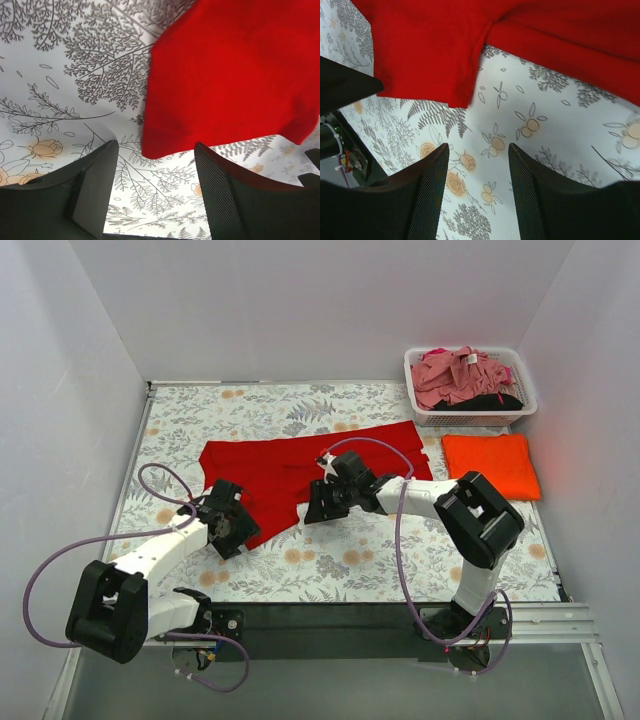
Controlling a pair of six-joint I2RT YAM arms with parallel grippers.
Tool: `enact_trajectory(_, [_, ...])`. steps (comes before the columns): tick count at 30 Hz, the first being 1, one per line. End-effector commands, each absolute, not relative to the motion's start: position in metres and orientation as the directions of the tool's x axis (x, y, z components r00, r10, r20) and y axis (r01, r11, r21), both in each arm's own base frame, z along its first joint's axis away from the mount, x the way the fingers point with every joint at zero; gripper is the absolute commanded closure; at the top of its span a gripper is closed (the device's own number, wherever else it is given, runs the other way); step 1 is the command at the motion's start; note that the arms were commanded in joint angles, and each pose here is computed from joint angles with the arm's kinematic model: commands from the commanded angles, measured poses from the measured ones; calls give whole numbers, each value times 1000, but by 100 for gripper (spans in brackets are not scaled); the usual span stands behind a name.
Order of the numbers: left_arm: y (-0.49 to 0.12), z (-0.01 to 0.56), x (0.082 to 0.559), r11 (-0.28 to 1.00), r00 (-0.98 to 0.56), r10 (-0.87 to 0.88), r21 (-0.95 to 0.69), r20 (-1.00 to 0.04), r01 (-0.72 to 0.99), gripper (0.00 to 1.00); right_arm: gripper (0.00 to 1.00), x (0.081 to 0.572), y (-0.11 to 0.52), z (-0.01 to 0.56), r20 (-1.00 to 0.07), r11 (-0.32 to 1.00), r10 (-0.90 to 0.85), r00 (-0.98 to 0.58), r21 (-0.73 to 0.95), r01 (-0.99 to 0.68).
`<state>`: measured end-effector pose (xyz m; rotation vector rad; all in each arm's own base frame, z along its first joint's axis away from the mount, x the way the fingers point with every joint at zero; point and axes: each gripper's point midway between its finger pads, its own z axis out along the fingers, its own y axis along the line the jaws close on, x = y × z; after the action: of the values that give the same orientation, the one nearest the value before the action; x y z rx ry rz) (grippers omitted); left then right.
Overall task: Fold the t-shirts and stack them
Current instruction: Fold the tshirt
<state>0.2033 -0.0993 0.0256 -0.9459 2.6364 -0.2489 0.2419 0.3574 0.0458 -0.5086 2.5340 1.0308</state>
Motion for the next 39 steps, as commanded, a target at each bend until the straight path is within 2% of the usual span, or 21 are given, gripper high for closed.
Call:
enact_trajectory(1, [-96,14,200,757,-715,-653,-243,-250,-607,40,43,250,389,65,-480,603,-156,-864,647,-468])
enact_trajectory(9, [-96,4,199,759,-720,-651,-221,-239,-612,52,43,250,408,42,-426,614,-163,-890,662,-430])
enact_trajectory(12, [-95,6,201,761,-719,-649,-221,-248,-611,57,49,249,415,37,-411,606,-171,-895,673,-425])
enact_trajectory(13, [-95,7,202,759,-716,-651,-225,-252,-611,67,54,249,415,36,-409,604,-172,-896,675,-424])
enact_trajectory(15, [-93,10,205,756,-706,-654,-229,-270,-613,76,63,250,416,35,-409,607,-171,-896,673,-423])
enact_trajectory(16, [-93,12,208,756,-703,-654,-233,-279,-611,89,67,250,416,36,-410,606,-172,-896,673,-424])
enact_trajectory(17, [-92,15,211,757,-699,-654,-235,-291,-610,96,72,251,416,37,-413,607,-169,-895,672,-425])
enact_trajectory(18, [-90,17,215,758,-693,-652,-229,-309,-611,100,77,252,417,39,-421,603,-168,-892,672,-430])
enact_trajectory(19, [-91,25,224,760,-686,-649,-242,-329,-603,100,86,254,417,42,-425,601,-166,-890,672,-433])
enact_trajectory(22, [-87,38,242,775,-675,-629,-237,-387,-586,100,99,262,419,53,-445,587,-151,-883,678,-442])
enact_trajectory(27, [-86,80,301,815,-650,-571,-254,-501,-521,100,99,291,417,70,-459,577,-93,-884,698,-424])
enact_trajectory(33, [-72,112,378,833,-614,-540,-265,-576,-485,100,99,336,422,94,-485,550,-19,-874,725,-414])
enact_trajectory(39, [-73,119,434,875,-611,-476,-272,-632,-400,100,99,375,428,97,-478,524,19,-878,753,-399])
